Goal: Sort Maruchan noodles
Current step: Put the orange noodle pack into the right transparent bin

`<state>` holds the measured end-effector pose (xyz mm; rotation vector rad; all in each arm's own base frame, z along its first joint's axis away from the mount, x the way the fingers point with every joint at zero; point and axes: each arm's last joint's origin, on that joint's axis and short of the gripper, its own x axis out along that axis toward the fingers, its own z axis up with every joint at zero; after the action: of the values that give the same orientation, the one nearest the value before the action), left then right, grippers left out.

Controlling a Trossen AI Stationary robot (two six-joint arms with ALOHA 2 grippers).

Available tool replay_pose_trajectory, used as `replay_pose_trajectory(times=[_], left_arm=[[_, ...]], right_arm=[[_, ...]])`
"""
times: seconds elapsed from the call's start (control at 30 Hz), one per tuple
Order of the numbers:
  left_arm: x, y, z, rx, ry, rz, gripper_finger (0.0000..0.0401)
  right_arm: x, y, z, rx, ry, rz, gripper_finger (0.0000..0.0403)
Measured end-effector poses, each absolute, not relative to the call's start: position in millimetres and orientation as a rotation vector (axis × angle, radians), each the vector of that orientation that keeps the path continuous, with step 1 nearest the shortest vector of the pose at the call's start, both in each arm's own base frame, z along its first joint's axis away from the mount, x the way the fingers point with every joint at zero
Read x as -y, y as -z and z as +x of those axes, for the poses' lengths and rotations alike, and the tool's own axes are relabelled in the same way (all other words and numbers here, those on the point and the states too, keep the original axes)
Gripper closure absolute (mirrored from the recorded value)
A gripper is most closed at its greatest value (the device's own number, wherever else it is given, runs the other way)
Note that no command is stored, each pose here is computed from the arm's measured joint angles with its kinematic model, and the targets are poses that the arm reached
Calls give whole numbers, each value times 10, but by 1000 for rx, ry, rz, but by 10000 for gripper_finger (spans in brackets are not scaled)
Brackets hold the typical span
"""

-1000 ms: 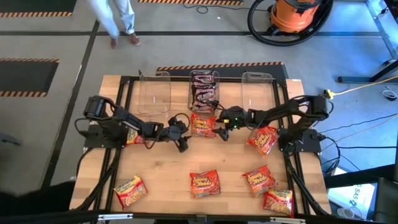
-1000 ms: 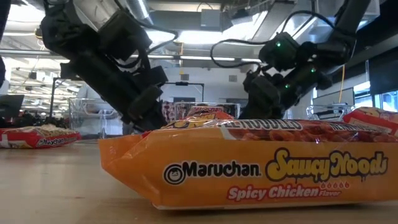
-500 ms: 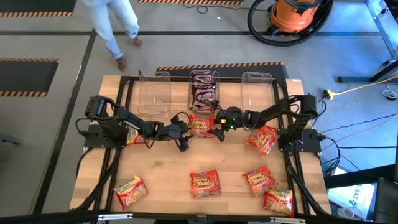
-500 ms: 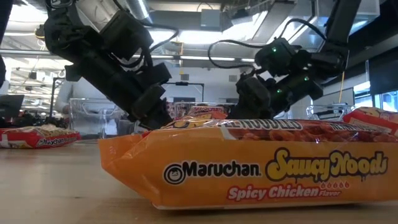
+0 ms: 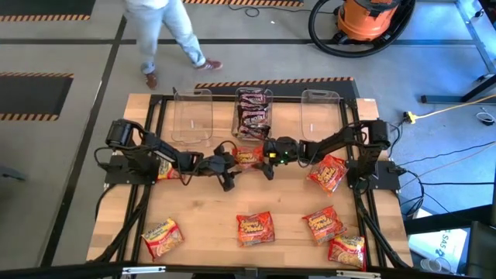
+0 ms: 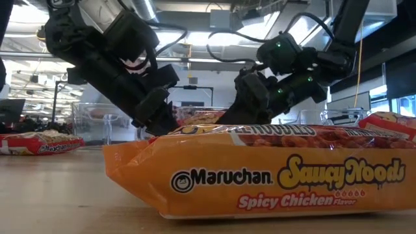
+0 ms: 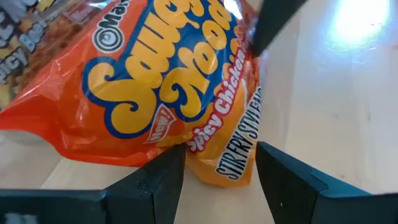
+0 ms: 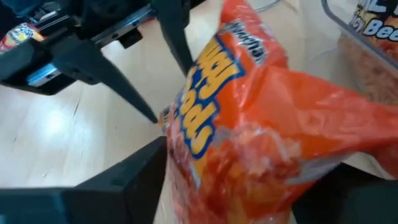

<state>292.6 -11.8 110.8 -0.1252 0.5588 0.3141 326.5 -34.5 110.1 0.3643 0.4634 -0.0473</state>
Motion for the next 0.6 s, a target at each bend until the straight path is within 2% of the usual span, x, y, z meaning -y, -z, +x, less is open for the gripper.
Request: replay_pose_trajectory(times=[0.2,0.3,0.4,0.6], left_arm=[[144,-1129,2938,-537,-302,-107,209],[160,-1126,2936,-540,-297,-101,209],[187,-1164,2927,-535,-289,-94,209],[284,-1382,2869,-497,-283,-81,209]], right_arm=[[339,-1108,3270,-462,35,338,246],[333,-1112,3271,-461,26,336,281],[330,-1151,3264,-459,10,330,291],[256,-1316,3209,-483,17,300,282]])
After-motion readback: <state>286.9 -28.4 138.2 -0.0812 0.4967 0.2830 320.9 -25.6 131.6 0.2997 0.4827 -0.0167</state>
